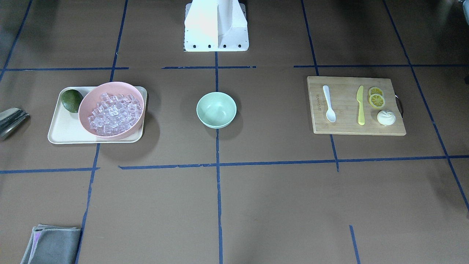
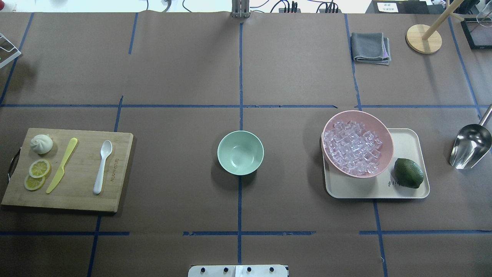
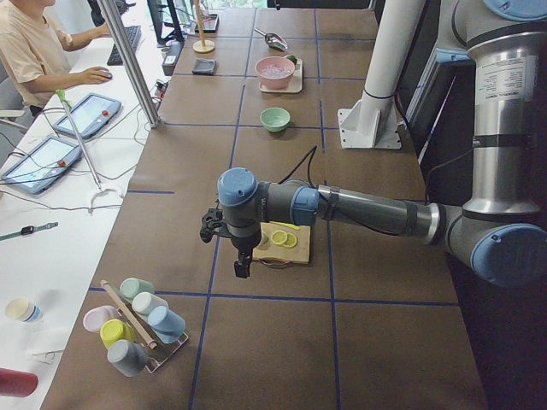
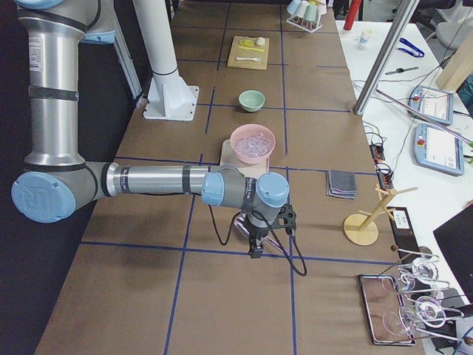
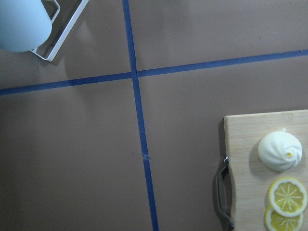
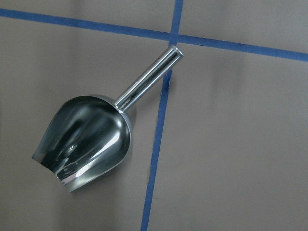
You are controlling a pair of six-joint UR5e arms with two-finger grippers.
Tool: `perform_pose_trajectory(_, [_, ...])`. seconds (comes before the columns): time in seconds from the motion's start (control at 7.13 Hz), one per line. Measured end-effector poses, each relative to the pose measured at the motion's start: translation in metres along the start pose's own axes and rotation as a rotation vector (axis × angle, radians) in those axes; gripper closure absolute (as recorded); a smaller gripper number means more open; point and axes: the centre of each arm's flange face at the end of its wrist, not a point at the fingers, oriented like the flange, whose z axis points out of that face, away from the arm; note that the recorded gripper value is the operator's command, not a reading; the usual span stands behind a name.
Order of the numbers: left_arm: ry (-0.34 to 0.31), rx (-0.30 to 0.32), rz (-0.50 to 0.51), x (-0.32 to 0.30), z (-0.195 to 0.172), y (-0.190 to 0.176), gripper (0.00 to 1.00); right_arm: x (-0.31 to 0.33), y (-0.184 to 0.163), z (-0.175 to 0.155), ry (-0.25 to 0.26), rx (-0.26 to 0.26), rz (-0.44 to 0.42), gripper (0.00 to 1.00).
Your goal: Put spoon and ice into bowl
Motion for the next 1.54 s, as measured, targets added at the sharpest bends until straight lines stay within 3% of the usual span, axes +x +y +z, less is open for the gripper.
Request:
perform_pose_trajectory(0.7, [-0.002,-0.006,0.018,0.010,-0.003,0.007,0.00,-0.003,-0.001,-0.003,-0.002,0.007,-0.013,0.00])
perform_pose_trajectory(1.12, [0.007,-0.017,0.021,0.008,0.005,0.020,0.00,-0.011,-0.002,-0.007,-0.038,0.023,-0.022,0.00])
perform_pose_trajectory(1.54, [0.056,0.010,0.067,0.098,0.036,-0.008,0.00,-0.023,-0.006,-0.011,-0.054,0.032,-0.041,0.00])
